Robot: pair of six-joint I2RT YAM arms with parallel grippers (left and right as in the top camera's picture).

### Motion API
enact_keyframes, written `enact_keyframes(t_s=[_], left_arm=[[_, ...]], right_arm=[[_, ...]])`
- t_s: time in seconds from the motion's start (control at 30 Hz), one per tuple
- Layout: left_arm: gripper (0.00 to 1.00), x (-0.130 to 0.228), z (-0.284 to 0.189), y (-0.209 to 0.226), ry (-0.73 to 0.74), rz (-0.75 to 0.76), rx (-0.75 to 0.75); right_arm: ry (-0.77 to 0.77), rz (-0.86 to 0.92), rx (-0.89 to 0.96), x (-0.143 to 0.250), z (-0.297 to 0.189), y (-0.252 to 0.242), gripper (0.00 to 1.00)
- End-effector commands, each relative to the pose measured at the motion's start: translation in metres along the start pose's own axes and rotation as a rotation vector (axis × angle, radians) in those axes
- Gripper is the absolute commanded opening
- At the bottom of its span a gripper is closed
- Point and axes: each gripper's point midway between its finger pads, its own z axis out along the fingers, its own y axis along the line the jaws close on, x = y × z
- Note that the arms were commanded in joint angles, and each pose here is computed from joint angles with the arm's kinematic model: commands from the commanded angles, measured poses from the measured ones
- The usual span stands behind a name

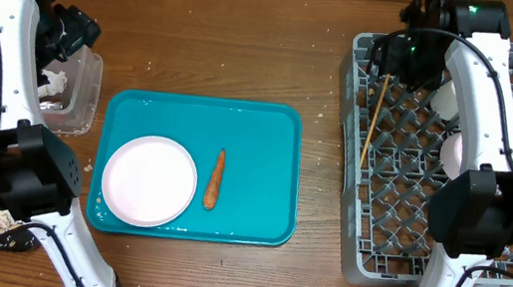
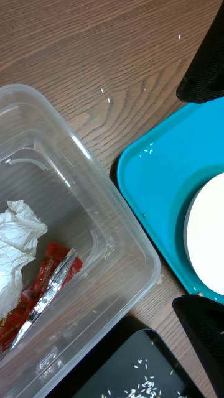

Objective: Sort waste into correct bins and load items into the dishwasher
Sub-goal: 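Carry the chopstick to the rack and insert it upright, then move the right gripper back toward the teal tray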

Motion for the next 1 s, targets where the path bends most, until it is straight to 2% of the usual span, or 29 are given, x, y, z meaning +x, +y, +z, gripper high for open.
enact_keyframes(t_s=[0.0,0.3,0.6,0.73,0.83,0.97], left_arm=[[1.00,-0.002,-0.005,0.003,-0.018,0.020,-0.003],[1.00,-0.002,-0.005,0.003,-0.018,0.020,-0.003],[1.00,-0.002,-0.005,0.003,-0.018,0.020,-0.003],[1.00,-0.002,-0.005,0.003,-0.018,0.020,-0.003],[1.00,-0.002,-0.005,0.003,-0.018,0.020,-0.003],[1.00,-0.002,-0.005,0.003,-0.018,0.020,-0.003]], right_arm=[[-0.123,0.009,0.031,-0.030,-0.001,-0.006,0.78],[-0.062,0.039,0.013,-0.029,0.043,-0.010,0.76],[-0.028,0.038,-0.107,-0.022,0.043,0.011,0.75],[0.014,0.043,-0.172,-0.013,0.041,0.022,0.68],[0.032,0.047,-0.184,-0.008,0.039,0.025,0.68],[0.037,0.050,-0.188,-0.006,0.020,0.028,0.69]])
